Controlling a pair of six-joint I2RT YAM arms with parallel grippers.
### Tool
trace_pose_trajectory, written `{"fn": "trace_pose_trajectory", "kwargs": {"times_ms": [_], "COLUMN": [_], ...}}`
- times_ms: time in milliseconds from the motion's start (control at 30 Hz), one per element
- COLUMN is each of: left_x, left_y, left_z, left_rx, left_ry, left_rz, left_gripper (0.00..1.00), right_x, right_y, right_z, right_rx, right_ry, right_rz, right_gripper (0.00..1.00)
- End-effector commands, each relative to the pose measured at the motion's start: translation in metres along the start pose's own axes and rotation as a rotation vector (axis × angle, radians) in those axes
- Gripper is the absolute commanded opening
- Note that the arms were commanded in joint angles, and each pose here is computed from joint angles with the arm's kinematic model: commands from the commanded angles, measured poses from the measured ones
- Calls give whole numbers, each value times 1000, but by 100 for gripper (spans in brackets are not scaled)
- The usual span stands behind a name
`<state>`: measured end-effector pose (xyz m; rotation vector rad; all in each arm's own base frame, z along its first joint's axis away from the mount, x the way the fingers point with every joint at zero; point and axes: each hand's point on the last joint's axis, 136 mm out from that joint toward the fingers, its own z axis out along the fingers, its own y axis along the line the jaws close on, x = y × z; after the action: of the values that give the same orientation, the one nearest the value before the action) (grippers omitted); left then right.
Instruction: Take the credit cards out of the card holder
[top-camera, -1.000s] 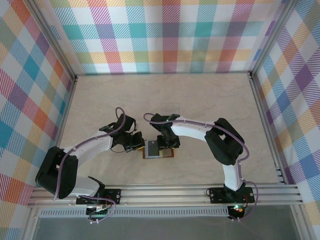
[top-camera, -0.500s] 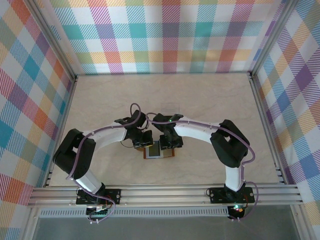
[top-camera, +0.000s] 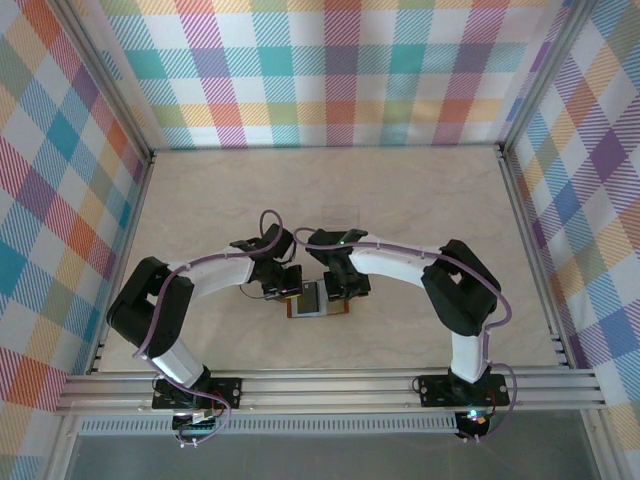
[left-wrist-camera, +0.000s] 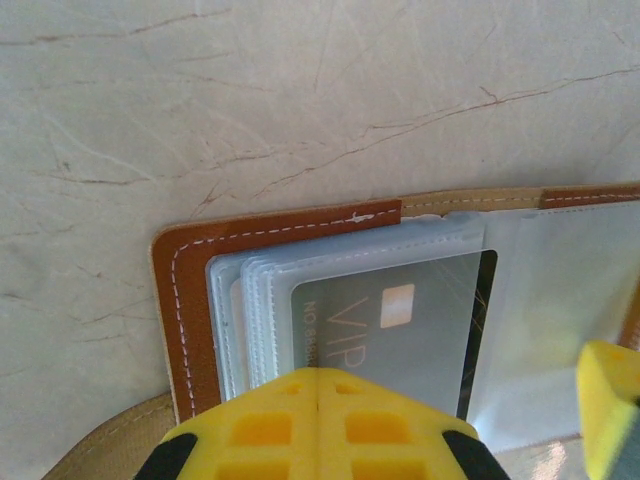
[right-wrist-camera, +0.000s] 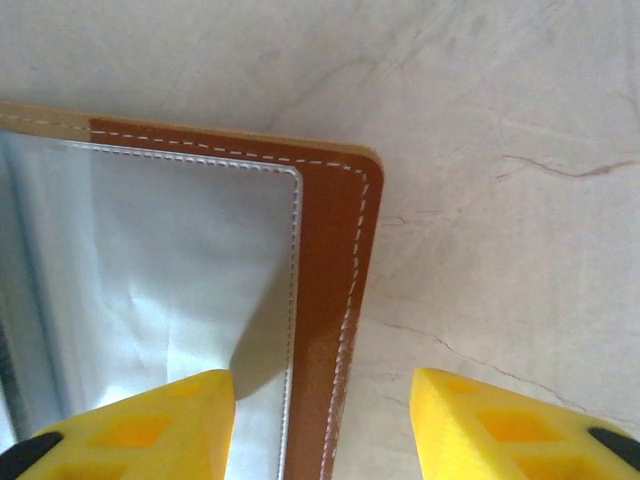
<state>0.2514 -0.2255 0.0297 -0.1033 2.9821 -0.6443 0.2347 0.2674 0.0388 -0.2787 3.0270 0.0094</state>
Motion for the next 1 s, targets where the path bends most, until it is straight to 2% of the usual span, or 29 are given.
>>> {"fn": "trace_pose_trajectory", "kwargs": {"times_ms": [0,67,200,333,433,667,967], "left_x": [13,13,13,12,13,14,13], "left_y": [14,14,13,14,13,14,11], "left_z": [2,3,2,2,1,-1,-1], "left_rx": [-57,-58,-54,-53,-49,-51,-41], "left_ry": [23,24,20,18,17,13,12], "left_rz": [9,11,13,13,14,16,19], "left_gripper": [1,1,1,1,1,1,2], "right_x": [-5,-8,-12,-10,-13,-15,-11], "right_y": [0,12,41,76,90,92,78], "right_z": [-30,-38,-46,-44,-38,-17,6], "right_rx": [-45,-112,-274,-504,-591,-584,-501], "right_ry": [-49,-59,-57,6,43,83,105], "right_rz": [11,10,5,21,38,55,70], "right_gripper": [49,46,32,22,18,18,22]}}
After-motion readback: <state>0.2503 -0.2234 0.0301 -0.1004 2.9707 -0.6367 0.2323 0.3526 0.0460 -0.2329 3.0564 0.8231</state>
